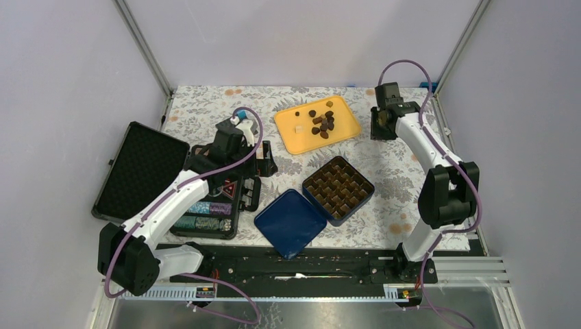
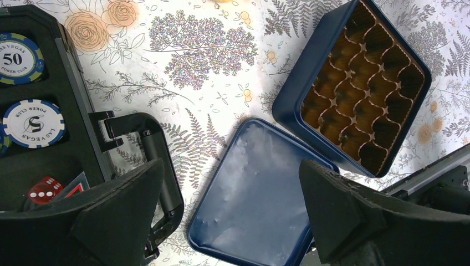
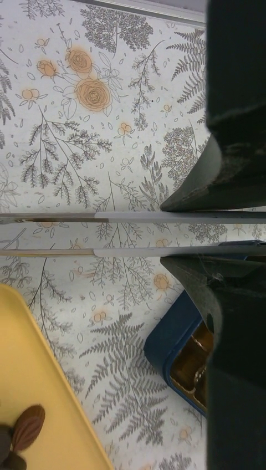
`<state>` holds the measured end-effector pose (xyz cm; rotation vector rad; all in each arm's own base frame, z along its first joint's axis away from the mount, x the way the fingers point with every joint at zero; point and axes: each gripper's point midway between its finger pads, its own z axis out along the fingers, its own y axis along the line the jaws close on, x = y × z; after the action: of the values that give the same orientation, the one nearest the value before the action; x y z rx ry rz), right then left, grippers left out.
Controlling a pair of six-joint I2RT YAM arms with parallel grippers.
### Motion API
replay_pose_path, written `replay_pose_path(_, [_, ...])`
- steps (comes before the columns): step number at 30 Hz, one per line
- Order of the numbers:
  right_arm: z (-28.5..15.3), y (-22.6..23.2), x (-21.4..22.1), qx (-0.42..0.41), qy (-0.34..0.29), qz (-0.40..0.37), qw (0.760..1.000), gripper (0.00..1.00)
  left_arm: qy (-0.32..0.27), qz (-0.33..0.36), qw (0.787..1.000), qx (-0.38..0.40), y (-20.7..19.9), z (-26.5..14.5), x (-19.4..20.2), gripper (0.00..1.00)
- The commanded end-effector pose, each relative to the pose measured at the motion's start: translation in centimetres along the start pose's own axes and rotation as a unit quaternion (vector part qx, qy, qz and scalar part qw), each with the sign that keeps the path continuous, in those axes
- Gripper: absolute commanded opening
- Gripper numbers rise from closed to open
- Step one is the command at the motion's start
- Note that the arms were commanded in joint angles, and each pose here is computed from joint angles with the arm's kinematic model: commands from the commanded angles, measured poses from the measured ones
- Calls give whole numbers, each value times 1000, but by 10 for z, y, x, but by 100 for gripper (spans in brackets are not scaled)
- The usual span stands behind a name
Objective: Pack the chocolate
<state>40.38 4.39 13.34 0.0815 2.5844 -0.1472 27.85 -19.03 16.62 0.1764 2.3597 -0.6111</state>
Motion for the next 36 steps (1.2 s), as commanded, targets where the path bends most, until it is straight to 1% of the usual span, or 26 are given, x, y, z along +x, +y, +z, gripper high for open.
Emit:
replay_pose_path(1, [-47,10,-41,-46,-84,21,995,37,-26,6,1000,8,-4,-6,-9,99])
replay_pose_path(7, [-68,43,-60,-133,-114,21,984,37,-18,-1,1000,6,-2,-3,-4,99])
replay_pose_path(9, [-69,55,-64,-144,-117,12,983,37,-17,-2,1000,7,-2,-3,-4,99])
replay_pose_path(13, [-63,81,-58,-171,-102,-12,980,38,-21,-3,1000,7,-3,-3,-8,99])
replay_pose_path(17, [-49,90,-42,-186,-85,-20,979,38,-21,-8,1000,5,-4,-2,-10,99])
replay_pose_path(23, [-30,87,-16,-168,-48,-63,983,39,-14,-10,1000,11,-6,1,-9,99])
replay_pose_path(25, [-24,81,-11,-148,-44,-72,985,39,-13,-11,1000,12,-7,2,-10,99])
replay_pose_path(31, [-9,87,1,-148,-35,-96,984,41,-9,-14,1000,16,-9,5,-12,99])
replay_pose_path(33, [-5,85,4,-130,-30,-109,985,41,-7,-13,1000,18,-10,6,-12,99])
replay_pose_path(36, [-3,87,9,-127,-25,-120,984,42,-7,-13,1000,16,-9,7,-12,99])
